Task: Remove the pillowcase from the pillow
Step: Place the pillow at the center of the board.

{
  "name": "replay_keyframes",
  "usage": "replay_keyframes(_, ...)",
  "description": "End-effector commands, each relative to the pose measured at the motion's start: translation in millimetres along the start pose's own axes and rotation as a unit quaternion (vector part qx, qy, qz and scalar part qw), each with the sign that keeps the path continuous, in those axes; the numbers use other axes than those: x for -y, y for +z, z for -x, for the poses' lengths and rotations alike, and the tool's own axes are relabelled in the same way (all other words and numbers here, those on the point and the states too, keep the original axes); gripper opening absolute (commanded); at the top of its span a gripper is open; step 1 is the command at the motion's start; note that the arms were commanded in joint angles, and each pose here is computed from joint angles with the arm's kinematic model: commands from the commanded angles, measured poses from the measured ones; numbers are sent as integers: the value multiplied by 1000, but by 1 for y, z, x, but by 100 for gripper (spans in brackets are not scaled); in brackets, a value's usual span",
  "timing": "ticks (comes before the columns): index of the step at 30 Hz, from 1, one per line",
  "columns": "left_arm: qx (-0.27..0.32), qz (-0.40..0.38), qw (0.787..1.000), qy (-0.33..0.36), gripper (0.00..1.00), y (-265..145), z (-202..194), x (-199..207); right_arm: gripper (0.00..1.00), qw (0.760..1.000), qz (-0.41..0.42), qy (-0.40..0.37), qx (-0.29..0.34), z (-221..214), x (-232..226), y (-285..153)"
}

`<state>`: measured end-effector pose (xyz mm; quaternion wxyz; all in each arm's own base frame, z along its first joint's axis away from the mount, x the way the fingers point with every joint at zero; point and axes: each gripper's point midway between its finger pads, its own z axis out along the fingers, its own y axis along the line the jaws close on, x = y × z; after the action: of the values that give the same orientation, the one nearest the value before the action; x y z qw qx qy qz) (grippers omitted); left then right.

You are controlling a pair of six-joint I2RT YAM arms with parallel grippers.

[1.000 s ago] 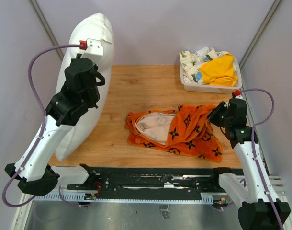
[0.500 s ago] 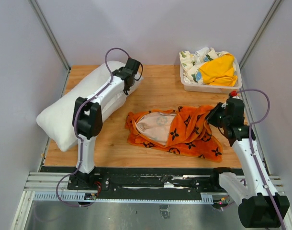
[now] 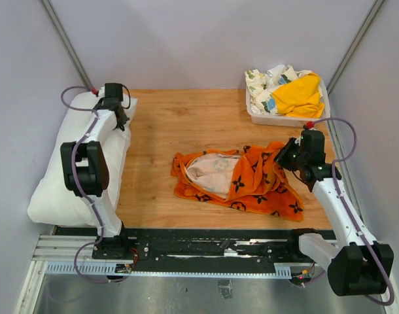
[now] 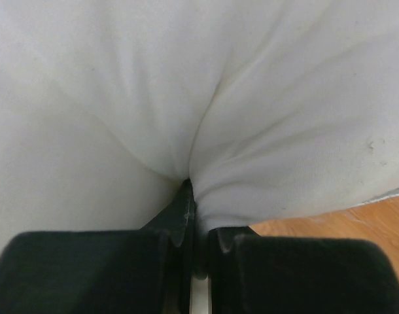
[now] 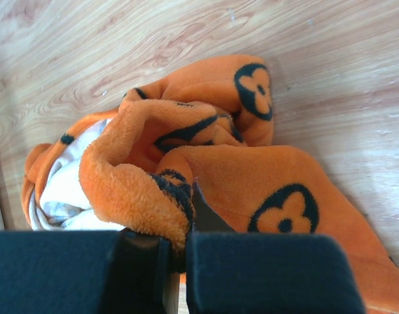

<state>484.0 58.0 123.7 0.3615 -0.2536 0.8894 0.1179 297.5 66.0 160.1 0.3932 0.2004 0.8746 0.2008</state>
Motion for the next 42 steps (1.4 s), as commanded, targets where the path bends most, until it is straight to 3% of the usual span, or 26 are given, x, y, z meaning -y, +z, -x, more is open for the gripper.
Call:
replay_keyframes(1, 38, -10, 990, -138, 1, -10, 4, -15, 1, 999, 29, -16, -12, -7, -22, 5)
replay_keyframes(4, 70, -32, 987, -141, 5, -17, 28, -13, 1, 998, 38, -37, -18, -12, -32, 4)
replay_keyframes(6, 83, -37, 988, -123, 15, -21, 40, -13, 1, 997, 47, -56, -26, -18, -38, 3)
replay_keyframes(7, 91, -41, 989, -112, 24, -25, 46, -12, 2, 996, 53, -67, -31, -21, -42, 3)
replay_keyframes(9, 108, -54, 988, -95, 55, -37, 58, -11, 5, 992, 71, -93, -39, -27, -52, 2)
replay_keyframes(13, 171, -75, 979, -76, 80, -98, 89, -20, 8, 983, 78, -162, -45, -34, -74, 0)
replay_keyframes(14, 192, -84, 975, -70, 95, -118, 96, -21, 8, 980, 78, -179, -45, -36, -81, 0)
replay_keyframes(15, 211, -97, 970, -63, 98, -139, 102, -18, 9, 978, 78, -190, -46, -36, -87, 1)
replay_keyframes(19, 250, -226, 941, -29, 99, -223, 95, 12, 9, 974, 85, -205, -40, -30, -106, 5)
replay_keyframes(22, 212, -378, 901, 15, 99, -264, 32, 66, 9, 975, 75, -210, -14, -15, -109, 3)
replay_keyframes(23, 192, -398, 897, 17, 99, -265, 8, 79, 9, 974, 70, -213, -7, -9, -109, 1)
replay_keyframes(28, 76, -393, 916, 19, 97, -209, -89, 112, 10, 976, 24, -212, 29, 9, -88, -20)
replay_keyframes(34, 19, -358, 932, 52, 97, -165, -173, 99, 11, 988, -57, -140, 42, 1, -10, -39)
replay_keyframes(38, -26, -386, 920, 62, 99, -147, -231, 91, 11, 989, -90, -113, 34, -10, 23, -44)
replay_keyframes(42, -56, -442, 893, 57, 99, -155, -254, 110, 11, 988, -103, -115, 13, -20, 31, -38)
